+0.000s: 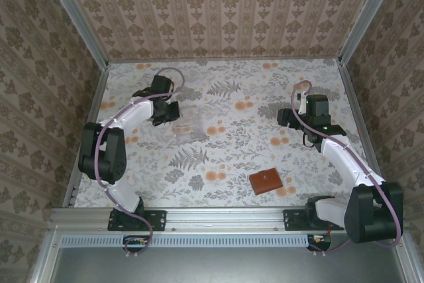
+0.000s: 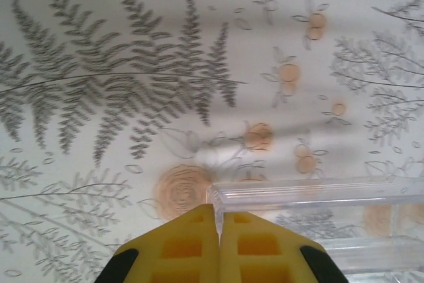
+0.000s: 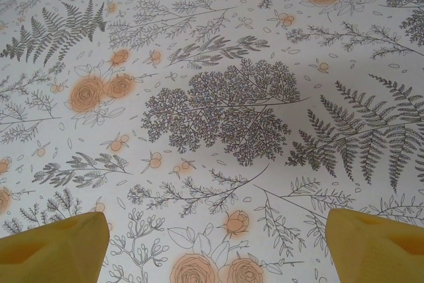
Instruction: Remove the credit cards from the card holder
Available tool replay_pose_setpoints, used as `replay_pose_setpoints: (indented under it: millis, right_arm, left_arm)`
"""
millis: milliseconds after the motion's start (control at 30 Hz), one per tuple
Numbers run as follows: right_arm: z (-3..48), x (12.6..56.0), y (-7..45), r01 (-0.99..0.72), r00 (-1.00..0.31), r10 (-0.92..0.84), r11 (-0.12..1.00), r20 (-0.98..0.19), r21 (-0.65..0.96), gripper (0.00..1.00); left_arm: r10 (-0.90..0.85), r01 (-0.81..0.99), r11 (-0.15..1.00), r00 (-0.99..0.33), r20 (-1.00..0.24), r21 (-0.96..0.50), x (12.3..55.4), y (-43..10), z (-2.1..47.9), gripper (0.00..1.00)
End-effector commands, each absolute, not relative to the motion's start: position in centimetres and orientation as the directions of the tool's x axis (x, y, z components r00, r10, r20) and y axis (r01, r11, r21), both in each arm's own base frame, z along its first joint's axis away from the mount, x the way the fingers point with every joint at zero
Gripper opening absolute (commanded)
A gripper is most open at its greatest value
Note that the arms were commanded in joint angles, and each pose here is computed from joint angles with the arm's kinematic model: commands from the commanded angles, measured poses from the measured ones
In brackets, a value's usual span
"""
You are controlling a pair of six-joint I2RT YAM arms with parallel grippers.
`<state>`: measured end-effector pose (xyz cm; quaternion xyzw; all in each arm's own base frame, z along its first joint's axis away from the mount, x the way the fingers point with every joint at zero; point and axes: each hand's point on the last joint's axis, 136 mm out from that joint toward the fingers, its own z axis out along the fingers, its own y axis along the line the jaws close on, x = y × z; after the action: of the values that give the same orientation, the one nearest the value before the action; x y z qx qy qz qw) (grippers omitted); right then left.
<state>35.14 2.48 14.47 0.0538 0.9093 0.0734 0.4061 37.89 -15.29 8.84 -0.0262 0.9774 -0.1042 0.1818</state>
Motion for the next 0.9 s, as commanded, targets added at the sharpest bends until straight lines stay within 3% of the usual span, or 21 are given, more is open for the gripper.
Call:
replay_pose_setpoints:
  millis: [0, 467, 867]
  right_arm:
    - [15.6, 35.2, 2.3, 0.044, -0.649, 0.153, 0.985, -0.746, 0.165, 0.86]
    - [15.3, 35.3, 2.4, 0.044, -0.652, 0.155, 0.985, -0.742, 0.167, 0.86]
    - [15.2, 35.5, 2.5, 0.04, -0.654, 0.157, 0.984, -0.74, 0.174, 0.86]
  left_arm:
    - [-0.053, 0.015, 0.981, -0.938, -0.343, -0.195, 37.9, -17.4, 9.4, 0.04]
    - [0.028, 0.086, 0.982, -0.946, -0.324, -0.167, 37.8, -27.6, 8.2, 0.03]
    - [0.024, 0.059, 0.993, -0.945, -0.326, -0.099, 38.5, -28.4, 7.4, 0.04]
